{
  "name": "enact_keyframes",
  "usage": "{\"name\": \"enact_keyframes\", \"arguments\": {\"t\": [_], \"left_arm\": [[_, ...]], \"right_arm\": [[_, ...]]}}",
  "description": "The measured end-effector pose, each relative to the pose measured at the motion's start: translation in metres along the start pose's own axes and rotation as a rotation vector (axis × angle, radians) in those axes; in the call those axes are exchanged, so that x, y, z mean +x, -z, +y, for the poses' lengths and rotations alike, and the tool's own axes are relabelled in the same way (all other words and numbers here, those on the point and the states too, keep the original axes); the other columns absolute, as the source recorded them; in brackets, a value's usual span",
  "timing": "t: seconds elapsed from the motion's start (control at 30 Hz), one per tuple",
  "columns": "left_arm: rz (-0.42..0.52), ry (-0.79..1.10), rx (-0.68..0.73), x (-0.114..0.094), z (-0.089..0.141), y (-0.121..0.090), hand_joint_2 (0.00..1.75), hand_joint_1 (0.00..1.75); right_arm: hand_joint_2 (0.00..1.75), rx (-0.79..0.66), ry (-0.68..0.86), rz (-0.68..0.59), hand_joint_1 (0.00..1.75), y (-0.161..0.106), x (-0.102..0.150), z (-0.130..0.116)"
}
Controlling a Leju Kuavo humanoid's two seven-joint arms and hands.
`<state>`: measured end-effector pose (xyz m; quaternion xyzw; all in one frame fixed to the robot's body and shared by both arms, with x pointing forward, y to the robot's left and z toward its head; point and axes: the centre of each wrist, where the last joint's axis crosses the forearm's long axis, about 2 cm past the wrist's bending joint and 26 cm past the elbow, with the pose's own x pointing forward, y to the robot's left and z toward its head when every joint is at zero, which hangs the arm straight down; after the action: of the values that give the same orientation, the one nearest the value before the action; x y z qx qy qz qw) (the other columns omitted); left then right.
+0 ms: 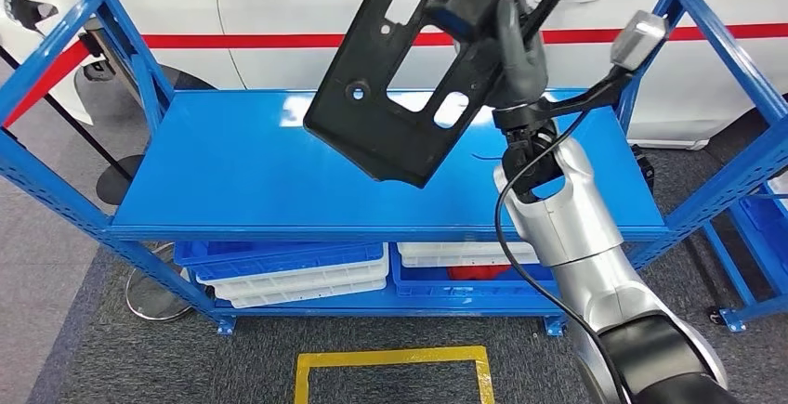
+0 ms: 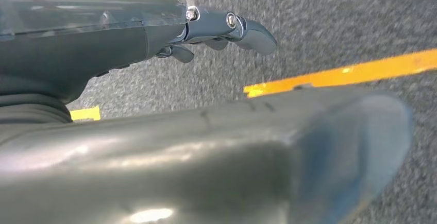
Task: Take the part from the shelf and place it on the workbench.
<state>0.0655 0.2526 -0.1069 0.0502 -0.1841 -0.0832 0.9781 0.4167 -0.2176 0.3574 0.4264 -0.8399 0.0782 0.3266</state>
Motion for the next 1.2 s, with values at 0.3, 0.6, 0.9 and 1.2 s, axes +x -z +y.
{"name": "enact_keyframes", "arguments": {"t": [0.3,0.6,0.9,1.2], "left_arm": [[-0.044,-0.001,0.027,0.003,0.001,0.001,0.00,0.00],[-0.135,0.014,0.098,0.011,0.003,0.002,0.00,0.00],[-0.063,-0.058,0.113,0.013,0.004,0.003,0.00,0.00],[-0.005,-0.037,0.072,0.006,0.004,0.002,0.00,0.00]], "right_arm": [[1.75,0.062,-0.061,-0.067,1.75,-0.020,0.017,0.011],[1.75,0.071,-0.203,-0.040,1.75,-0.043,0.014,0.018],[1.75,0.063,-0.309,0.046,1.75,-0.068,-0.002,0.020],[1.75,0.046,-0.335,0.067,1.75,-0.076,-0.005,0.021]]}}
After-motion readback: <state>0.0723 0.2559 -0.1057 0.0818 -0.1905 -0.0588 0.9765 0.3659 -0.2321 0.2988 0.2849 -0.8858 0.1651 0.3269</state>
